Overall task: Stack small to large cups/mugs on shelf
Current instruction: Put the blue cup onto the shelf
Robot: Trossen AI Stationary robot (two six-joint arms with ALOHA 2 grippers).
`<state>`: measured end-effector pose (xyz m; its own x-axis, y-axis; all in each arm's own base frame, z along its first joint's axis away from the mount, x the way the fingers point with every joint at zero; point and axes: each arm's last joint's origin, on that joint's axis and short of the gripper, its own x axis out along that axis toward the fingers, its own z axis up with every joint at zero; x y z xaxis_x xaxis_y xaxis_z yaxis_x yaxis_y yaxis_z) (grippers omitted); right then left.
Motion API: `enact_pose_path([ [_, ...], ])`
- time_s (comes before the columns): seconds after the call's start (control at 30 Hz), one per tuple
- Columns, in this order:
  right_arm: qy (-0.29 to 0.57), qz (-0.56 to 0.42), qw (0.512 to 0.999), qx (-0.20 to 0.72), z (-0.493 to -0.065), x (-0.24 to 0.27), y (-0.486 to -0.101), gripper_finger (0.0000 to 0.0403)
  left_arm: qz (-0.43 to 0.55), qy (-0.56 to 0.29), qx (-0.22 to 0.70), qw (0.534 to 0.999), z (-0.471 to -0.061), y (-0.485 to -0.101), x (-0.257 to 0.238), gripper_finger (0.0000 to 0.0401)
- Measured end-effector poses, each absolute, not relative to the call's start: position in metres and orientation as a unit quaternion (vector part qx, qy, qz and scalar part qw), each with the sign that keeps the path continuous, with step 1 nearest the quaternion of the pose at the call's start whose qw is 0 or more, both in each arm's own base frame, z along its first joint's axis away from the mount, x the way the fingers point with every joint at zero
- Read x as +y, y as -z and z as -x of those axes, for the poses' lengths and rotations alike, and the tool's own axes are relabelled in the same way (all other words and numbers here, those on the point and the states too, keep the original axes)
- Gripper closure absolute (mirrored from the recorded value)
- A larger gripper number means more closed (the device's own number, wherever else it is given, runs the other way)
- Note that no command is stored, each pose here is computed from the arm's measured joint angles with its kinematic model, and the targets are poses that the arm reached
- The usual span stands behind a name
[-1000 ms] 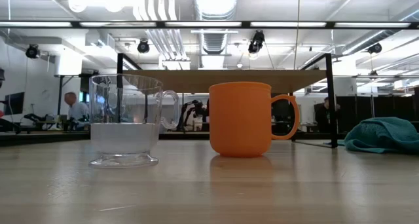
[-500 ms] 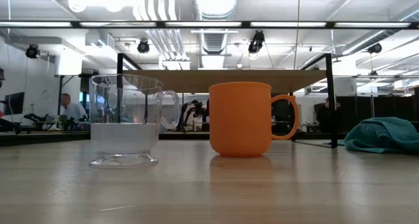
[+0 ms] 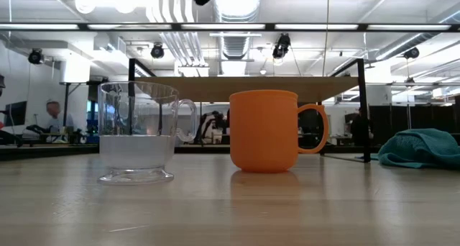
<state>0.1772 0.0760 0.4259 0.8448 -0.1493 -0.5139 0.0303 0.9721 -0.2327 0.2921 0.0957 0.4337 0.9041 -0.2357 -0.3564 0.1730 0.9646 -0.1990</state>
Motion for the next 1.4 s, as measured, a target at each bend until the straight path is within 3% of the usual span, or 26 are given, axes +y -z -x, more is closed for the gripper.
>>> enact_pose_path([
  [0.27, 0.052, 0.107, 0.947, 0.297, -0.174, 0.074, -0.422, 0.0335, 0.003, 0.016, 0.282, 0.959, -0.28, -0.43, 0.094, 0.0296],
  [0.4, 0.086, 0.057, 0.925, 0.366, -0.164, 0.069, -0.41, 0.0335, -0.035, -0.053, 0.351, 0.934, -0.273, -0.423, 0.092, 0.0296],
  [0.53, 0.108, -0.021, 0.881, 0.46, -0.15, 0.066, -0.397, 0.0335, -0.038, -0.055, 0.382, 0.922, -0.268, -0.42, 0.086, 0.0296],
  [0.7, 0.097, -0.069, 0.826, 0.55, -0.148, 0.07, -0.383, 0.0335, -0.079, -0.064, 0.379, 0.92, -0.269, -0.423, 0.078, 0.0296],
  [1.4, 0.074, -0.064, 0.698, 0.709, -0.197, 0.103, -0.323, 0.0335, -0.108, -0.058, 0.362, 0.924, -0.259, -0.435, 0.054, 0.0296],
])
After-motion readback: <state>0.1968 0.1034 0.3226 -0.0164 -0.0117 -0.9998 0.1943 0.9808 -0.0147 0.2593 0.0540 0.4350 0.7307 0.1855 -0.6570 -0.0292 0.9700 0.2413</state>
